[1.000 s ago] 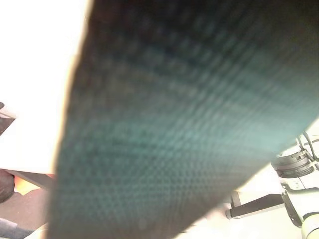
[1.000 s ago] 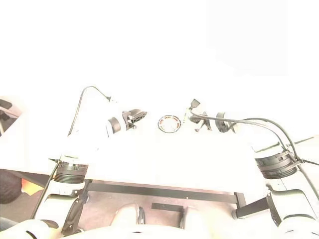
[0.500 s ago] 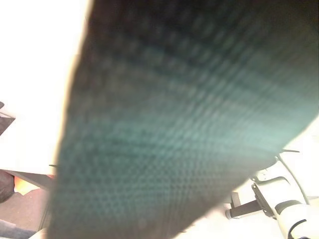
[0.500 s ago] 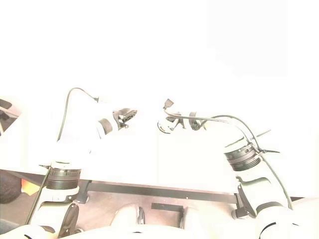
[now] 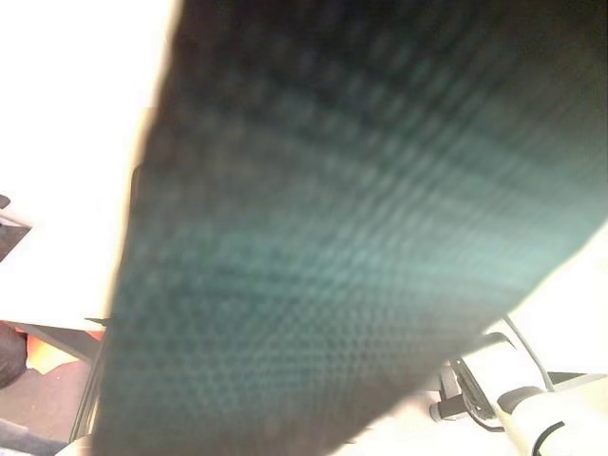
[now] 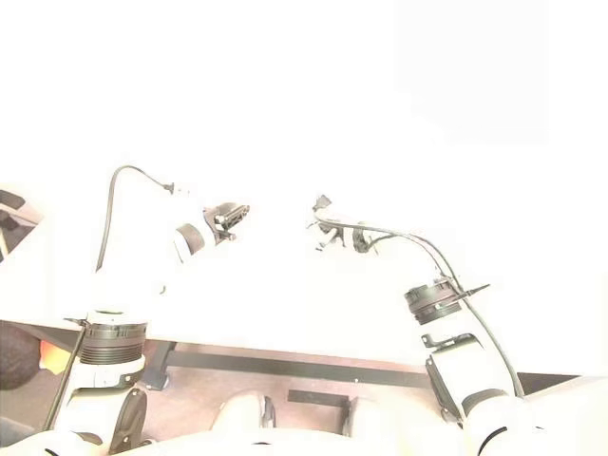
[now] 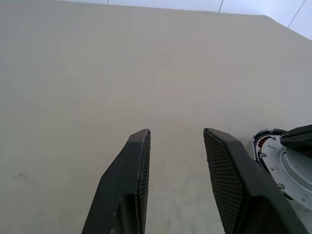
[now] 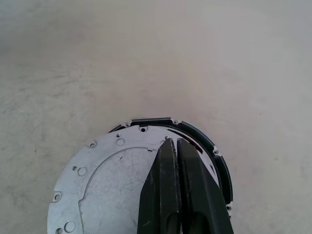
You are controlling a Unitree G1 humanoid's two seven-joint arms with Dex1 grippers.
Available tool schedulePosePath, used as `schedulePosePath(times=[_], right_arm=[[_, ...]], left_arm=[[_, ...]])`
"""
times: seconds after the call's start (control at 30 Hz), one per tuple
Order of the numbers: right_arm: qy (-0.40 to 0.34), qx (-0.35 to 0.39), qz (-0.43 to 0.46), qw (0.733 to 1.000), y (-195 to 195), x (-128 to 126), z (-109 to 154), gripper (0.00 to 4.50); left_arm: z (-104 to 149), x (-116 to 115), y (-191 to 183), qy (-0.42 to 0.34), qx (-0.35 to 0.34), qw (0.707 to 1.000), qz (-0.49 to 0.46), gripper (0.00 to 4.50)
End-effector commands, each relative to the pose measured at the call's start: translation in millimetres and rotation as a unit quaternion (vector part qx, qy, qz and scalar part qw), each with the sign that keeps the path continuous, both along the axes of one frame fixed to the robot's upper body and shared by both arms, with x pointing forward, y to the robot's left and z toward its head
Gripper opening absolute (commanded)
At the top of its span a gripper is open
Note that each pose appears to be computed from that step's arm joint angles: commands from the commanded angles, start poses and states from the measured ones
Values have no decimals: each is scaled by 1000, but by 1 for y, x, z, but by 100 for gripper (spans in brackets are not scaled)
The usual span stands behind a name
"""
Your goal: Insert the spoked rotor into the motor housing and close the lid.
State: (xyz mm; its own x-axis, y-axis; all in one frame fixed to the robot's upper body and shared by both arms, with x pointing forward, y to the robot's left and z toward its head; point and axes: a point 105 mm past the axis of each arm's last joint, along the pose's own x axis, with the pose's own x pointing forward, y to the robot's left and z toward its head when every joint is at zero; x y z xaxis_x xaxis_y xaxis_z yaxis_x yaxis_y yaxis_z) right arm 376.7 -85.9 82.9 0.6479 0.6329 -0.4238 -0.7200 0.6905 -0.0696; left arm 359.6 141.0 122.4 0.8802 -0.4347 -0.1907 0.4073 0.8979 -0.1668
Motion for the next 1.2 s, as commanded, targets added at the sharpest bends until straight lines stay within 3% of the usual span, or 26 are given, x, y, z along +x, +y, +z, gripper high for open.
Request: schedulePosePath(times=[0.03,0.1,0.2,0.43,0.6,0.93,1.03,1.1,1.2], right_arm=[[-47,74,53,995,0,-6,40,4],[-88,68,77,991,-3,-10,50,4],[-88,74,85,990,-5,-13,47,64],[-72,86,120,986,8,-27,34,295],[-70,42,103,991,5,-22,16,446],[-47,30,102,993,4,-21,-2,446],[-46,34,96,994,3,-19,-4,391],[-50,40,94,993,3,-17,-1,328],[-62,50,96,992,6,-14,8,319]], left_arm=[[13,-4,-11,-22,4,999,-36,183],[7,-9,-18,-14,11,998,-57,183],[2,-10,-18,-9,20,998,-62,183],[2,-8,-19,-9,30,997,-67,183],[1,-9,-17,-8,36,997,-68,183],[-1,-10,-17,-7,36,997,-63,183],[-1,-10,-15,-6,38,998,-59,183],[-3,-11,-12,-5,39,998,-54,183],[-8,-11,-7,3,43,998,-46,183]])
